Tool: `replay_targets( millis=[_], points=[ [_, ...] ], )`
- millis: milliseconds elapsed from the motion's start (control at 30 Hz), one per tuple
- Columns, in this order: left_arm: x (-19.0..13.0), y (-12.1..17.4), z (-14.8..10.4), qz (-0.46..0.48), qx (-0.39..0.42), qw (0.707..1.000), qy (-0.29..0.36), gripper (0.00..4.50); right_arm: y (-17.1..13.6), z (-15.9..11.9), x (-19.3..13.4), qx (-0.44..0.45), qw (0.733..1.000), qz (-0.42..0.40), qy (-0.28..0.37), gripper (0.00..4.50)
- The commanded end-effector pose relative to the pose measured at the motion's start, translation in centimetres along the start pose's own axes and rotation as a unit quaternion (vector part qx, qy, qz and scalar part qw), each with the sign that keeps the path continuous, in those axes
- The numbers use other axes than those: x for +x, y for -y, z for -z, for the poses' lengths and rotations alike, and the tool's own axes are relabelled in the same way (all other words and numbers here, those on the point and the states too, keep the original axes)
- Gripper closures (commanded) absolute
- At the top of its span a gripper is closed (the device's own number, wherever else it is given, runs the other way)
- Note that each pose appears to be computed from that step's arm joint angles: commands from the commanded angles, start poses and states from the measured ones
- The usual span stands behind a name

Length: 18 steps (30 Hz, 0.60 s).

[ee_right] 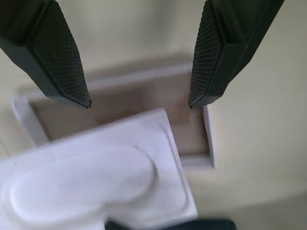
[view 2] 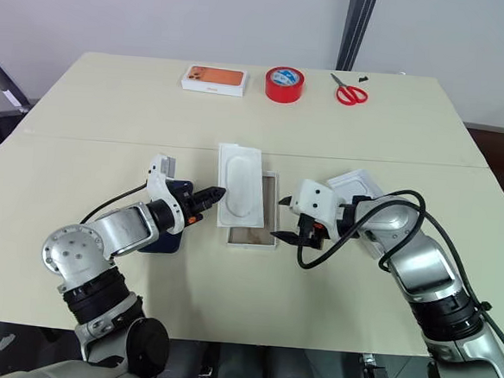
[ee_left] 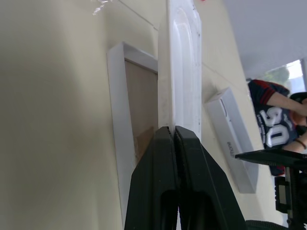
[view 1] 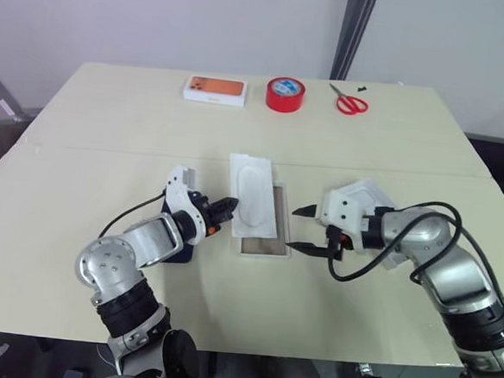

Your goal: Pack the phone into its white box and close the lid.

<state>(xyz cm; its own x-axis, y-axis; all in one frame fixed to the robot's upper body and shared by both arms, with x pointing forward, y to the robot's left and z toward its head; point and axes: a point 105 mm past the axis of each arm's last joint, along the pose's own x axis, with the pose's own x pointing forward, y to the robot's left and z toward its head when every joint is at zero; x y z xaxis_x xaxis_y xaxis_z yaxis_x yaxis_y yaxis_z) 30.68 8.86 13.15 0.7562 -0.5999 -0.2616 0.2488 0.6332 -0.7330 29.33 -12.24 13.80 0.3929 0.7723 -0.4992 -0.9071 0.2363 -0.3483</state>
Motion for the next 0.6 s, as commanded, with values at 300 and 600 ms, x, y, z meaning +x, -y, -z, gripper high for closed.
replay_targets(
  millis=[300,600],
  points=[
    [1.0,2.0,2.7,0.039,-0.009,0.998,-0.046,3.13,1.0,-0.1,-0.6,-0.016,0.999,0.035,0.005,1.04],
    [0.5,1.7,2.3,0.047,-0.003,0.998,-0.048,0.03,1.7,-0.6,-0.4,-0.020,0.998,0.049,0.015,1.04]
  ],
)
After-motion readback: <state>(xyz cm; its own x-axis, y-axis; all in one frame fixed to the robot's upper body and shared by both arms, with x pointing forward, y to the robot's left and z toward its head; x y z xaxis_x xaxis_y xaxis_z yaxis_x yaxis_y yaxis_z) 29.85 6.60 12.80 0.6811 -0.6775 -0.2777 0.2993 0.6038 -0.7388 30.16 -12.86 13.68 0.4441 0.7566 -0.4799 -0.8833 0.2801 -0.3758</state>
